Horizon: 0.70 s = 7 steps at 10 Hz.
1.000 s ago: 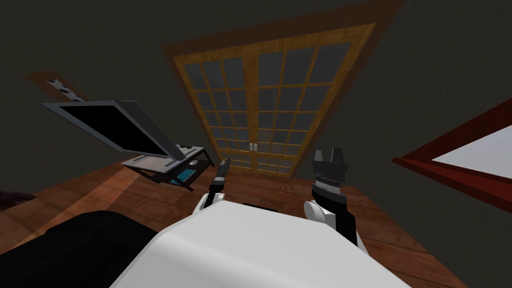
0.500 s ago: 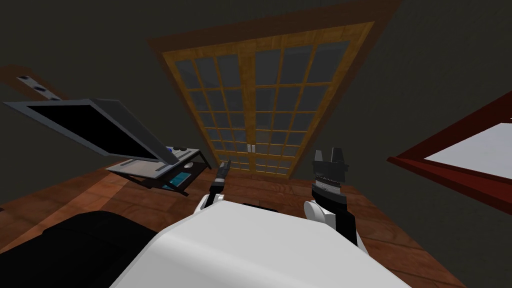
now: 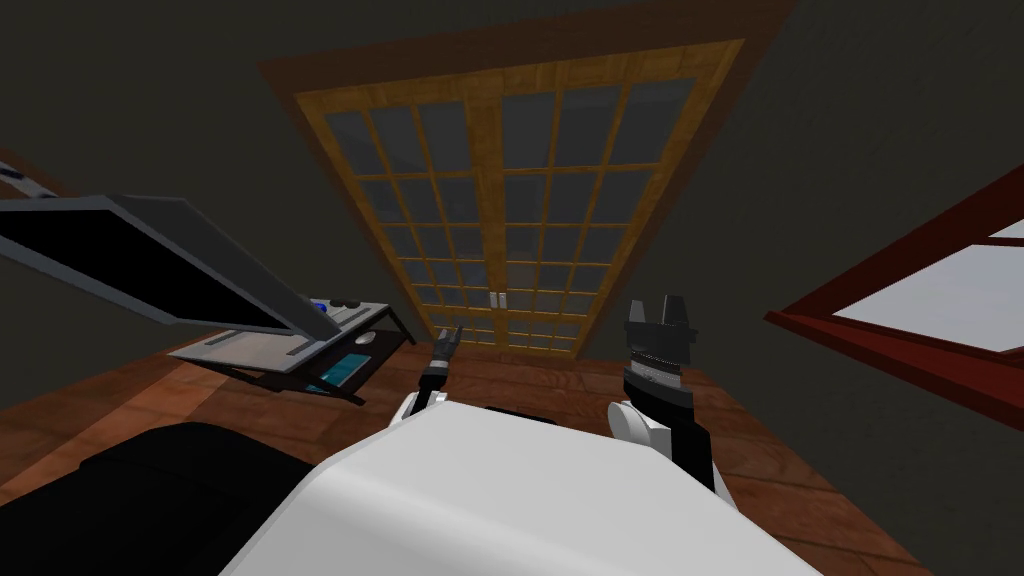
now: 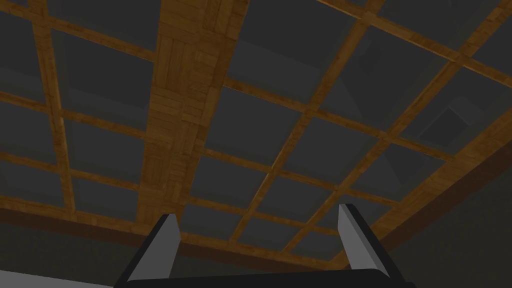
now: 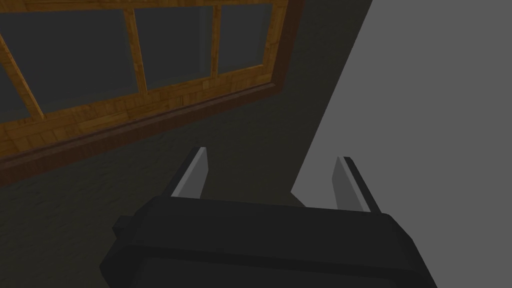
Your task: Pull the door open
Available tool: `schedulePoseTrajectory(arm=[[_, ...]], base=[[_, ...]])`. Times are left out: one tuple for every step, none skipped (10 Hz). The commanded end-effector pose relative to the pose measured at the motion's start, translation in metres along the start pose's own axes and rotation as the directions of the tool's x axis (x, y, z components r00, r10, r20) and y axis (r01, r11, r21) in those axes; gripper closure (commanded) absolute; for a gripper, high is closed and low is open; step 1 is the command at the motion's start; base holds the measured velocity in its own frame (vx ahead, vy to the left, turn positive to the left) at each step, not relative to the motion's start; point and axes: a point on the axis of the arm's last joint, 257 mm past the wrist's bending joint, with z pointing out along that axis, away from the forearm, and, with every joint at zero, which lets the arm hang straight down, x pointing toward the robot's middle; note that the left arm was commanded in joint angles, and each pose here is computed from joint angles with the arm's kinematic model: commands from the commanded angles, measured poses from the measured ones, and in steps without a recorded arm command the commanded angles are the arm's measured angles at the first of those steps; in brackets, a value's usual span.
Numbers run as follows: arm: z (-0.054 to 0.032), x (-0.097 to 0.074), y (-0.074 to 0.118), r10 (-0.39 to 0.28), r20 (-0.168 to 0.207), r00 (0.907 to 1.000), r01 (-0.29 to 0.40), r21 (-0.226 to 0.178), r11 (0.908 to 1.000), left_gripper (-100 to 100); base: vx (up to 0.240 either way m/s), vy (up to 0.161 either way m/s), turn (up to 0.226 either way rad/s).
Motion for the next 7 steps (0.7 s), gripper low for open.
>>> schedulePoseTrajectory(arm=[[-0.0030, 0.011, 0.008, 0.047, -0.016, 0.9988, -0.048, -0.011, 0.9988, -100], [-0.0057, 0.018, 0.013, 0.074, -0.030, 0.9968, -0.074, -0.020, 0.9970, -100], [-0.0080, 0.024, 0.018, 0.100, -0.042, 0.9941, -0.101, -0.027, 0.9945, -100], [-0.0102, 0.029, 0.022, 0.123, -0.054, 0.9909, -0.125, -0.033, 0.9916, -100], [-0.0126, 0.035, 0.027, 0.147, -0.066, 0.9870, -0.149, -0.038, 0.9881, -100], [-0.0150, 0.040, 0.031, 0.169, -0.078, 0.9825, -0.173, -0.042, 0.9840, -100], [-0.0175, 0.046, 0.035, 0.192, -0.090, 0.9773, -0.196, -0.046, 0.9795, -100]], base=[[0.105, 0.010, -0.064], [0.103, -0.010, -0.079], [0.099, -0.016, -0.073], [0.090, 0.013, -0.072], [0.094, 0.006, -0.071], [0.122, -0.006, -0.067], [0.131, -0.012, -0.064]])
